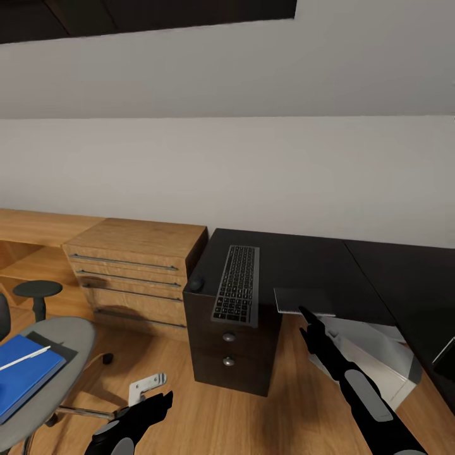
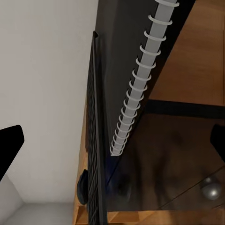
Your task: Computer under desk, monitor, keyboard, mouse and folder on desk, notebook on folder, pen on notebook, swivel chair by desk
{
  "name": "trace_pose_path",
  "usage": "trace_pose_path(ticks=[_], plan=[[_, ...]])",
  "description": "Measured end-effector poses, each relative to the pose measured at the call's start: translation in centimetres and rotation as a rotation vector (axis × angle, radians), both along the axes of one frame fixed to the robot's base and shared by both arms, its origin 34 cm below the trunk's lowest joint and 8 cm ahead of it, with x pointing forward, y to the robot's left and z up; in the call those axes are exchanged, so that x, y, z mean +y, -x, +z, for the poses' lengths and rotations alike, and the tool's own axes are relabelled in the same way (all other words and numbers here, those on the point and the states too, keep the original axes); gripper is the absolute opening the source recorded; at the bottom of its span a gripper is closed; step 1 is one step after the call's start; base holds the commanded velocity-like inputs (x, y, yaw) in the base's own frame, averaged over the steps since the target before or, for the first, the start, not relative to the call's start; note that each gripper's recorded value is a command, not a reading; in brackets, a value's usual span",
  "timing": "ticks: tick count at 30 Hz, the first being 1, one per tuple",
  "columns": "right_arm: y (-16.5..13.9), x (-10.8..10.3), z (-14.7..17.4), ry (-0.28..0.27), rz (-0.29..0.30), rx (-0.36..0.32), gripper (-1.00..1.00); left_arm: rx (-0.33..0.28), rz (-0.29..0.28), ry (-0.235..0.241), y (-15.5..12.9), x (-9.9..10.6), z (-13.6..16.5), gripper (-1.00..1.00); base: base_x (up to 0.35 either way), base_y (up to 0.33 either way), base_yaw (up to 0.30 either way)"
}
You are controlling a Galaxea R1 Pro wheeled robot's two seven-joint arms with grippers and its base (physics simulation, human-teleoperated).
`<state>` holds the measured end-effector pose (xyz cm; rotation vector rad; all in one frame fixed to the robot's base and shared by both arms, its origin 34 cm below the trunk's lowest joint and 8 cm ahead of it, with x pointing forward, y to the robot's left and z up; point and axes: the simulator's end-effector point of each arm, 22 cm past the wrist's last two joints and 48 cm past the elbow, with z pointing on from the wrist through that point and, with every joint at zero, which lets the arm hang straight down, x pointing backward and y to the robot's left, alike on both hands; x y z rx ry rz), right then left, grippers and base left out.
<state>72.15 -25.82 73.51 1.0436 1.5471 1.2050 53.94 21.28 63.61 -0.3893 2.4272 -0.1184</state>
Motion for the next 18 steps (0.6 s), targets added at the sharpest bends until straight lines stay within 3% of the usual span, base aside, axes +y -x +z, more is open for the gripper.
trace_pose_path(ticks=[13, 18], plan=[[0.02, -0.01, -0.05, 0.000, 0.000, 0.001, 1.00, 0.000, 0.000, 0.001, 0.01, -0.01, 0.00, 1.00, -0.007, 0.000, 0.000], [0.01, -0.03, -0.11, 0.001, -0.001, 0.002, 1.00, 0.000, 0.001, 0.000, -0.01, 0.03, -0.02, 1.00, -0.134, 0.000, 0.000]])
